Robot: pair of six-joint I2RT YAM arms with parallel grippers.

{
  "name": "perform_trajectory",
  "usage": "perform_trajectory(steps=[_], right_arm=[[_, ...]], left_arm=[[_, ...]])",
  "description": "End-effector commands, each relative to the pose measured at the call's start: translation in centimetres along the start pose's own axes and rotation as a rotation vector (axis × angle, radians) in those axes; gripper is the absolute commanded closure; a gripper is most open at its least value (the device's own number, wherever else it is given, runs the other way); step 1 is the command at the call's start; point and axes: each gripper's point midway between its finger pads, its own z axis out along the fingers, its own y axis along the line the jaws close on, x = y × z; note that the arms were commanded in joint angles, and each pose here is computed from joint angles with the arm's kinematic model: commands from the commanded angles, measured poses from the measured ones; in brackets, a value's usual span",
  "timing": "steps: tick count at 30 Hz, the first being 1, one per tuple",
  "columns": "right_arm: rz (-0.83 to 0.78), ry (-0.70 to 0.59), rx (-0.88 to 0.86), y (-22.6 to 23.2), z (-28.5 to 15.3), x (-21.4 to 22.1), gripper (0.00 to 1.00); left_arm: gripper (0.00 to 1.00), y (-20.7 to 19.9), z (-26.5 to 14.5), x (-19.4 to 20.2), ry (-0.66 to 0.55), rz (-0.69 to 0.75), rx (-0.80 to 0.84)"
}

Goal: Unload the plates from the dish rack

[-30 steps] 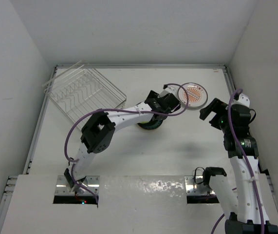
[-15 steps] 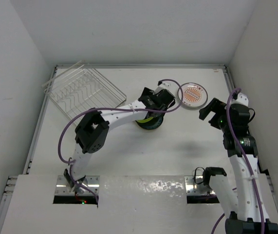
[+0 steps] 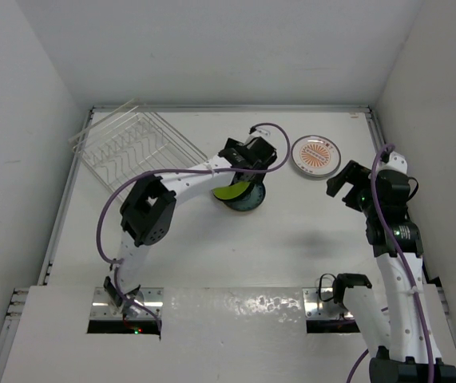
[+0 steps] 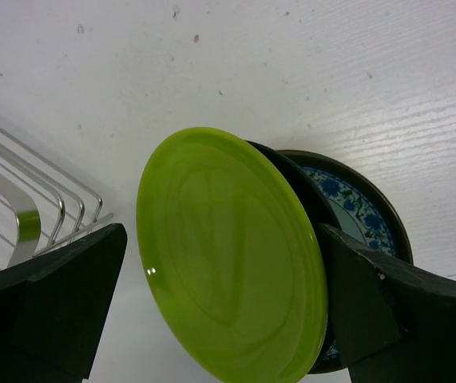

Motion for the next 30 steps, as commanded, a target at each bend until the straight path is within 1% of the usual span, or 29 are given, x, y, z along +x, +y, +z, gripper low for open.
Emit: perform_trajectory(steps=[1,6,11,19,22,23,24,25,26,27,28,29,30], right_arm=[[-0.011,-0.031,-0.024,0.5,0.2,-0.8,0.01],[-0.007,-0.034,-0.025,0.5,0.3,-0.8,0.01],[-0.009,-0.036,-0.028,0.6,0.1,-0.9,0.01],[-0.01,-0.043,-0.029,0.6,0.0,-1.1,0.01],[-0.015,-0.046,-0.03,0.6,0.2,-1.1,0.01],[-0.016,-0.031,-0.032,0.5,0.5,-0.6,0.01],[-0.02,-0.023,-0.06,0.9,0.7,-0.4,0.01],[-0.022,-0.014,-0.066,1.0,0.8,-0.2,0.01],[-0.033,0.002,-0.07,1.0,1.1,0.1,0.01],[-0.043,0.011,-0.094,1.4,1.1,0.3,0.01],[-0.052,0.019,-0.101,1.5,1.2,0.4,0.01],[-0.073,0.027,-0.107,1.5,1.4,0.5,0.01],[-0.085,0.035,-0.11,1.6,1.4,0.6,0.01]], left_arm=[[0.0,-0.4,0.0,-0.2,0.012,0.024,0.054],[0.0,-2.1,0.3,0.6,0.027,0.025,0.117],[0.0,-3.1,-0.3,0.2,0.011,0.017,0.134],[0.0,-2.0,-0.8,-0.5,-0.022,-0.01,0.077],[0.0,-0.6,-1.3,-1.0,-0.063,-0.09,0.039],[0.0,0.7,-1.5,-0.8,-0.068,-0.131,0.026],[0.0,0.9,-1.7,-1.7,-0.105,-0.21,0.045],[0.0,1.6,-1.8,-1.5,-0.113,-0.249,0.047],[0.0,3.0,-2.3,-1.0,-0.119,-0.294,0.051],[0.0,3.6,-2.9,-1.3,-0.145,-0.333,0.062],[0.0,4.5,-4.6,-3.2,-0.222,-0.389,0.083],[0.0,5.2,-4.8,-2.1,-0.223,-0.396,0.063],[0.0,5.8,-5.6,-2.4,-0.247,-0.416,0.06]])
